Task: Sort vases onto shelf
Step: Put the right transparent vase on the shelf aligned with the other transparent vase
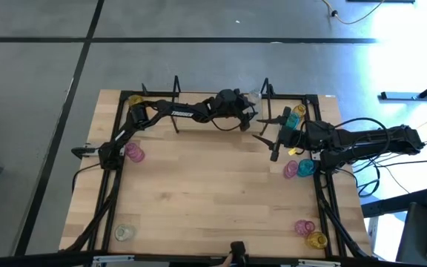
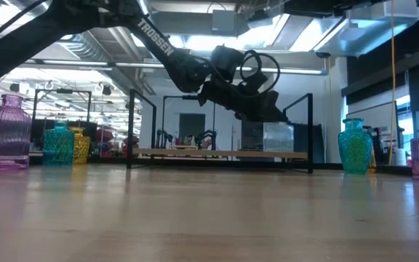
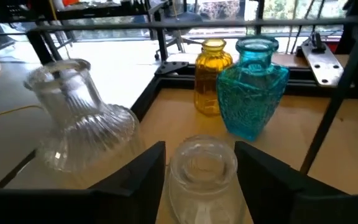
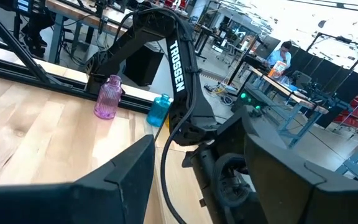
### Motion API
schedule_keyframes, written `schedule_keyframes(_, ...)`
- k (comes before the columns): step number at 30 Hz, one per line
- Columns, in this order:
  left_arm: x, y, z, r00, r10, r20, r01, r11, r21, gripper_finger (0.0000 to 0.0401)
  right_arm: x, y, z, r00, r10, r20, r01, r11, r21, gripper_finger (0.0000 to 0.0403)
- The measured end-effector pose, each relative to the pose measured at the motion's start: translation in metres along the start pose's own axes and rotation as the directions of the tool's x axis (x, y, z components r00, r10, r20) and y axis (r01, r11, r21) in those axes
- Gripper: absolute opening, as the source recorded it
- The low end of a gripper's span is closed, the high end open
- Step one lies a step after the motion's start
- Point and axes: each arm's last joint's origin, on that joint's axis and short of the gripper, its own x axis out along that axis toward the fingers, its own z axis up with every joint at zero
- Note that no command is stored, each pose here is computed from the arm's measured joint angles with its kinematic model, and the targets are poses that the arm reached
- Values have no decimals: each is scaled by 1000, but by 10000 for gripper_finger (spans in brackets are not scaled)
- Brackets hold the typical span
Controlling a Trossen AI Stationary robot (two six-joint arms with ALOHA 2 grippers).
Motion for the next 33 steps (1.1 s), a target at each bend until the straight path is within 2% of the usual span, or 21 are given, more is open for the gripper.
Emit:
schedule_keyframes(20, -1, 0, 2, 1000, 15, 6, -15, 1000, -11, 201, 0, 1, -1, 1000, 13, -7, -13, 1000, -4, 237)
schedule_keyframes(24, -1, -1, 2, 997, 81, -2, -81, 996, -30, 215, 0, 1, -1, 1000, 15, -6, -15, 1000, -4, 237)
schedule_keyframes(30, -6, -8, 18, 996, 84, 40, -85, 996, 12, 218, 0, 1, -2, 1000, 17, -10, -17, 1000, -5, 237)
schedule_keyframes(33, -9, -13, 22, 997, 69, 18, -70, 997, 25, 218, 0, 1, -2, 1000, 19, -15, -19, 1000, -2, 237)
